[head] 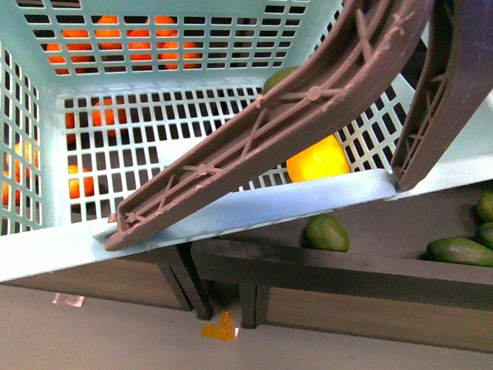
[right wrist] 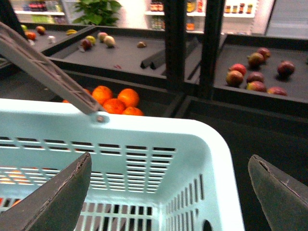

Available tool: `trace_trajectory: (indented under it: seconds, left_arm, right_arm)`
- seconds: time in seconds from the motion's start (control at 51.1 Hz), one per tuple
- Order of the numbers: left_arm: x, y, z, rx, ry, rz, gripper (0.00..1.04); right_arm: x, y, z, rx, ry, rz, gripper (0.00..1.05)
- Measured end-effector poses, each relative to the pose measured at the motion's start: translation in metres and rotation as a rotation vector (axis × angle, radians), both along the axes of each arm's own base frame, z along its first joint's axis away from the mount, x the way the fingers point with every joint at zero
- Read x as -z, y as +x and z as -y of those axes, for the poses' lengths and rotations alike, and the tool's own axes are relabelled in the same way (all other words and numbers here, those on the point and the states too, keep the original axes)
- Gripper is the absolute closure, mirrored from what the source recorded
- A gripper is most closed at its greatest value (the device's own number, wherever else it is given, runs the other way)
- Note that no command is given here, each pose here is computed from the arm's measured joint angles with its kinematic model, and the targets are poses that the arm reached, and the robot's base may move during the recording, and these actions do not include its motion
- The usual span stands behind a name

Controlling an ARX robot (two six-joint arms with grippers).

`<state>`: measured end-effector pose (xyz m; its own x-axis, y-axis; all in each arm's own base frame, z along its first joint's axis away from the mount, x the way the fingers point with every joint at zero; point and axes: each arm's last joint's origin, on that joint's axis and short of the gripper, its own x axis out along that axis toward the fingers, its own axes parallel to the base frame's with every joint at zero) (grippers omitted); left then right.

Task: Pick mango and avocado into basket

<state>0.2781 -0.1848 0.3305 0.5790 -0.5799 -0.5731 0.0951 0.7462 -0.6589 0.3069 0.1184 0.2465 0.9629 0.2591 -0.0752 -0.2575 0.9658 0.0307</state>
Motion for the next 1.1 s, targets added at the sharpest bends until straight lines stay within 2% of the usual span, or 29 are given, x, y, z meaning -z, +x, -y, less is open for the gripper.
trace_trajectory:
  seconds: [0.118,0.235,0.313,0.372,0.411,0.47,0.725,0.881,0.921,1.097]
  left_arm:
    - [0.000,0.000,0.000,-0.005,0.005,0.004,0.85]
    - [0.000,0.000,-0.001,-0.007,0.005,0.004,0.85]
    - [0.000,0.000,0.000,-0.002,-0.001,-0.001,0.85]
    - [0.000,0.000,0.000,0.000,-0.002,-0.002,0.85]
    - [0.000,0.000,0.001,0.002,-0.002,-0.002,0.85]
    - [0.000,0.000,0.001,0.003,-0.002,-0.002,0.85]
    - [0.000,0.000,0.000,-0.002,0.003,0.002,0.85]
    - [0.000,0.000,0.000,0.000,0.001,0.001,0.85]
    - [0.000,0.000,0.000,-0.001,0.002,0.001,0.85]
    - [0.000,0.000,0.000,-0.001,0.002,0.002,0.85]
  right_arm:
    - [0.005,0.002,0.029,0.251,-0.011,-0.095,0.09]
    - [0.009,-0.004,0.058,0.434,-0.014,-0.128,0.09]
    - [0.006,-0.011,0.071,0.512,-0.013,-0.113,0.09]
    - [0.003,-0.014,0.075,0.436,0.000,-0.052,0.14]
    - [0.005,-0.021,0.078,0.328,0.015,0.025,0.22]
    - [0.011,-0.031,0.080,0.270,0.012,0.065,0.31]
    - [0.038,-0.075,0.096,0.260,-0.013,0.070,0.71]
    - [0.050,-0.099,0.103,0.259,-0.017,0.066,0.99]
    - [0.052,-0.103,0.104,0.258,-0.022,0.067,1.03]
    - [0.060,-0.121,0.114,0.246,-0.018,0.070,1.03]
